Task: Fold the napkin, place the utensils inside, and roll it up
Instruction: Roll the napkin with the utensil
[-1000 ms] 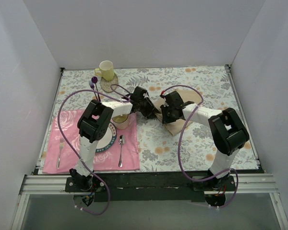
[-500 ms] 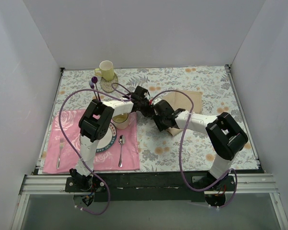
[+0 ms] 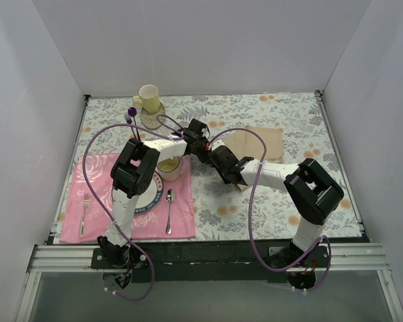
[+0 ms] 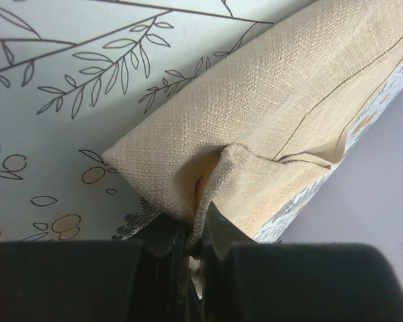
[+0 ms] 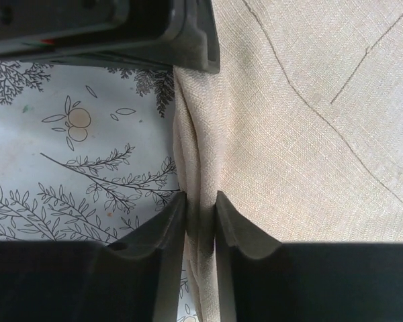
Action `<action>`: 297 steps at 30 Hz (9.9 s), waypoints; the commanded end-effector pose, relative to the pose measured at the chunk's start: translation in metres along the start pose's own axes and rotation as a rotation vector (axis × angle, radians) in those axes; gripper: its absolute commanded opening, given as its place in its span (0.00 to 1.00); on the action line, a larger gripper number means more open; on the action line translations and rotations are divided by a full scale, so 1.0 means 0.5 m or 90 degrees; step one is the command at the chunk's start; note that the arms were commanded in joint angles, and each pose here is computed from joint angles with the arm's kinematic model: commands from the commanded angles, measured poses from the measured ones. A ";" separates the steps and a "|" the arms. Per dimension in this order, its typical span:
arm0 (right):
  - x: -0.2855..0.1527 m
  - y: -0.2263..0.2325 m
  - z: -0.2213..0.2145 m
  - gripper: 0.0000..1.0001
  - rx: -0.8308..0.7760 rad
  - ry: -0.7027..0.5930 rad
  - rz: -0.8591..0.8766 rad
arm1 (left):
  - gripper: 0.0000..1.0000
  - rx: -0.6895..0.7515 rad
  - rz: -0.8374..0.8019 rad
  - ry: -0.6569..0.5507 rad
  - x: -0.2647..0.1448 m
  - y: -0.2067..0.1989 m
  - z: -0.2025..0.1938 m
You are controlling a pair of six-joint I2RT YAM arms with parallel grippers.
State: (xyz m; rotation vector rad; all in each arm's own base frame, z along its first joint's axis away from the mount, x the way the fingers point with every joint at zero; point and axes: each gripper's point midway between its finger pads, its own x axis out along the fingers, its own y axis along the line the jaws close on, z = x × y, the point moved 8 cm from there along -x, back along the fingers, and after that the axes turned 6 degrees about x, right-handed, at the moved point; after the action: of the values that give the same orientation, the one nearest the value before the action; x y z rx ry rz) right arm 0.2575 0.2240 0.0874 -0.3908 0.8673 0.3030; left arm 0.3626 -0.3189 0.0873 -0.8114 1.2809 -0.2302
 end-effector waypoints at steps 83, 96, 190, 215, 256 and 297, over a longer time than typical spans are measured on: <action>-0.037 0.051 0.035 0.49 -0.176 -0.031 -0.117 | 0.00 -0.054 -0.042 0.111 -0.044 0.007 -0.032; -0.003 0.035 0.022 0.17 -0.150 -0.030 -0.109 | 0.00 -0.025 -0.042 0.111 -0.047 0.012 -0.028; 0.077 -0.221 0.052 0.19 0.296 0.173 0.420 | 0.00 0.118 0.008 0.020 0.067 0.029 -0.027; -0.007 -0.067 0.101 0.33 -0.108 0.011 0.101 | 0.00 0.118 0.041 0.053 0.087 0.085 -0.032; -0.096 -0.074 -0.012 0.64 -0.008 0.069 0.096 | 0.00 0.114 0.034 0.060 0.086 0.083 -0.017; -0.011 -0.140 -0.051 0.03 0.207 0.150 0.312 | 0.00 0.112 0.045 0.057 0.090 0.090 -0.008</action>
State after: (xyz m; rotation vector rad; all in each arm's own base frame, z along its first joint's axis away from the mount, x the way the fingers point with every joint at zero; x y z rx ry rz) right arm 0.2754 0.1532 0.0989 -0.0744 1.1547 0.4323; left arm 0.3705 -0.3400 0.0799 -0.7299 1.2373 -0.5251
